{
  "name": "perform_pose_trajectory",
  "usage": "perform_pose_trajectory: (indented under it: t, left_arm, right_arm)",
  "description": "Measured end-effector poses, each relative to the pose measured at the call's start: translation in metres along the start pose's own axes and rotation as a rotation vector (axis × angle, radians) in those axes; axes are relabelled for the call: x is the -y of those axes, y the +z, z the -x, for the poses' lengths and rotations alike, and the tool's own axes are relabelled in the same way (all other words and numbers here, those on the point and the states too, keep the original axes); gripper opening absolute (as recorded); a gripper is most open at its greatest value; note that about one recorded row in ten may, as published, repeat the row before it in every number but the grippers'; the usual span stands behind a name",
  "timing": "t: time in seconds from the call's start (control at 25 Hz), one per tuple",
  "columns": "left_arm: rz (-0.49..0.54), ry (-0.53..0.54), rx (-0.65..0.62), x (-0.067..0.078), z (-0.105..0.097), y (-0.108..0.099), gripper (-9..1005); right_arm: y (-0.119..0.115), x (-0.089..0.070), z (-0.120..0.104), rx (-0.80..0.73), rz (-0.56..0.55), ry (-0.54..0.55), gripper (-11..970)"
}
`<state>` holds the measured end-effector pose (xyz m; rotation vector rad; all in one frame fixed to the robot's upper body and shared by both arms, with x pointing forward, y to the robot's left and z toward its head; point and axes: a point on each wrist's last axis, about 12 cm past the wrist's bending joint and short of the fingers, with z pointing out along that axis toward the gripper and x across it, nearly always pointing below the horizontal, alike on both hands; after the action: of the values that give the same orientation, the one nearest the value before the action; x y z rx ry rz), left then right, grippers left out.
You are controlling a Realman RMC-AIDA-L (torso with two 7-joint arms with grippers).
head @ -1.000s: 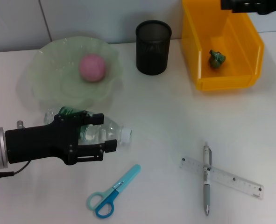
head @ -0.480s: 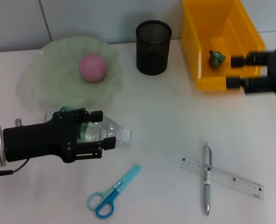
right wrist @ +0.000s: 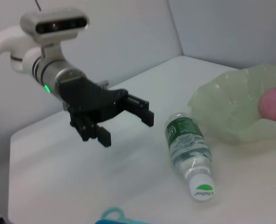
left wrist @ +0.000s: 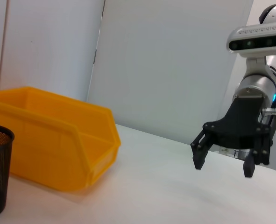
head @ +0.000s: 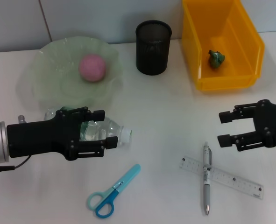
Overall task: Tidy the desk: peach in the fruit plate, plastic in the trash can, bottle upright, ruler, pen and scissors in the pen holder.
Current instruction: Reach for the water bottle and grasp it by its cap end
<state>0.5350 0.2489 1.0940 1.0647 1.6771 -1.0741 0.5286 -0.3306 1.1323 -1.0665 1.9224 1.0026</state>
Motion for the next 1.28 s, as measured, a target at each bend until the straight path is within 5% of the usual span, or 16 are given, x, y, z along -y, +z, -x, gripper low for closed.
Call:
perform_pose_trajectory:
  t: [0.32, 0.48, 0.68, 0.88, 1.12, 1.28]
  left_arm:
    - [-0.012, 0.027, -0.007, -0.005, 0.011, 0.005, 833]
    - [-0.039, 0.089, -0.070, -0.012, 0.033, 0.014, 833]
    - [-0.064, 0.207, -0.277, -0.026, 0.089, 0.040, 833]
    - [-0.105, 0.405, -0.513, -0.024, 0.133, 0.084, 832]
    - [-0.134, 0.597, -0.774, -0.013, 0.156, 0.127, 828]
    - [-0.153, 0.654, -0.896, -0.006, 0.152, 0.139, 826]
  right_arm:
    - [0.013, -0.003, -0.011, 0.007, -0.015, -0.050, 758]
    - [0.014, -0.003, -0.015, 0.010, -0.016, -0.040, 758]
    - [0.014, -0.002, -0.015, 0.013, -0.025, -0.038, 758]
    - [0.015, -0.001, -0.012, 0.009, -0.022, -0.043, 758]
    - [0.015, 0.001, -0.010, 0.009, -0.023, -0.043, 758]
    - [0.016, 0.002, -0.008, 0.007, -0.029, -0.047, 758]
